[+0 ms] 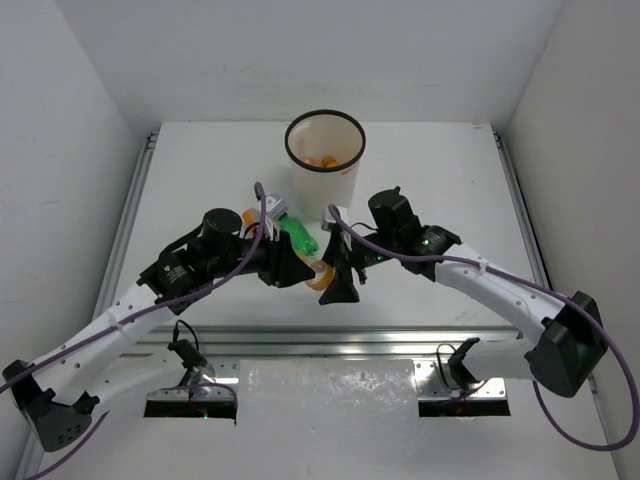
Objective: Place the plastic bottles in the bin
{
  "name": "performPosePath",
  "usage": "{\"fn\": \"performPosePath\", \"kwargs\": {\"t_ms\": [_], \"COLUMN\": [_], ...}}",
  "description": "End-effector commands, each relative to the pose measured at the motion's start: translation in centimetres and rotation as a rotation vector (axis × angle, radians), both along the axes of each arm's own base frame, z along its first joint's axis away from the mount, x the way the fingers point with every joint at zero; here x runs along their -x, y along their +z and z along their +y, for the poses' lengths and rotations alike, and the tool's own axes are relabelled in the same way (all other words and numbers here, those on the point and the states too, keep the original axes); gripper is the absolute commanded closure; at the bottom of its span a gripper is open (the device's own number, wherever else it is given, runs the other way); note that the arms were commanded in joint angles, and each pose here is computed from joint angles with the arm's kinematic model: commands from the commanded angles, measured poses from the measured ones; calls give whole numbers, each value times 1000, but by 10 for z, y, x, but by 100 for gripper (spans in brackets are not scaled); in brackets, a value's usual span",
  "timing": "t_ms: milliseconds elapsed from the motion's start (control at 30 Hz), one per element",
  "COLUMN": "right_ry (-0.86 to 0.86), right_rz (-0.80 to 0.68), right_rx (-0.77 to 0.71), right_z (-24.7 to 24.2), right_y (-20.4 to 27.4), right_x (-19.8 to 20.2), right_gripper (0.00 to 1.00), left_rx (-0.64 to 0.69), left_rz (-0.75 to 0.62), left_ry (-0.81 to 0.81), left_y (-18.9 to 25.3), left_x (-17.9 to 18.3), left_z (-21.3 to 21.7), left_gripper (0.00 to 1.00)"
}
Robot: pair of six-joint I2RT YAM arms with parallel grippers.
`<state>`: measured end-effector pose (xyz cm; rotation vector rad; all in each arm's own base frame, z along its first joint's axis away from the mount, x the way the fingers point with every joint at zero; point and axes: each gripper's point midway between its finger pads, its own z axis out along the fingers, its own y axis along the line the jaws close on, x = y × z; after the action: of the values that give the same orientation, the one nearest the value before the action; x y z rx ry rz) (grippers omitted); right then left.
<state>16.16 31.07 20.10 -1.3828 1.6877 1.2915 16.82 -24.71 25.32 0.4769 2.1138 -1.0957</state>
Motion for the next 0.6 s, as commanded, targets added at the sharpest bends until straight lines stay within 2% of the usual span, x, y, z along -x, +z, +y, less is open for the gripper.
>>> {"fn": "performPosePath", "kwargs": {"t_ms": [0, 33, 67, 100, 133, 167, 200, 233, 267, 300, 333, 367, 400, 433, 467, 533, 567], "right_ry": [99, 78, 60, 39, 7, -107, -189, -259, -341, -507, -586, -671, -808, -871, -953, -1052, -1104], "right_rz": [-61, -77, -87, -86, -116, -173, -166, -192, -215, -241, -245, -281, -299, -299, -331, -314, -342], "right_rx": [-89, -89, -92, -89, -104, -84, -84, -84, -88, -41, 5, -8, 60, 99, 74, 175, 128], "right_z": [13, 14, 14, 13, 14, 9, 8, 5, 3, -8, -16, -19, -30, -35, -40, -47, -47], "right_y": [25, 26, 27, 26, 31, 34, 40, 45, 59, 62, 63, 91, 86, 88, 117, 103, 136], "right_x": [6, 2, -1, -2, -7, -25, -35, -46, -60, -88, -101, -118, -145, -156, -175, -212, -229], "right_gripper": [15, 26, 50, 61, 71, 100, 100, 100, 100, 100, 100, 100, 100, 100, 100, 100, 100], "left_rx": [112, 122, 125, 123, 102, 64, 40, -18, -41, -30, -90, -113, -105, -152, -159, -176, -205], "left_rz": [-107, -135, -150, -155, -154, -151, -146, -171, -165, -138, -168, -181, -174, -194, -198, -182, -176], "left_ry": [-106, -75, -51, -13, 57, 258, 369, 590, 718, 847, 1025, 1109, 1202, 1297, 1321, 1324, 1300], "left_y": [43, 52, 57, 59, 65, 64, 65, 71, 73, 77, 83, 86, 88, 87, 85, 75, 67], "left_x": [6, -1, -6, -13, -22, -49, -62, -82, -89, -93, -96, -95, -94, -91, -92, -100, -107], "left_z": [-16, -16, -15, -14, -7, 11, 24, 58, 79, 97, 134, 151, 167, 189, 194, 196, 193], "left_gripper": [100, 100, 97, 84, 65, 25, 15, 5, 0, 0, 0, 0, 0, 0, 0, 0, 0]}}
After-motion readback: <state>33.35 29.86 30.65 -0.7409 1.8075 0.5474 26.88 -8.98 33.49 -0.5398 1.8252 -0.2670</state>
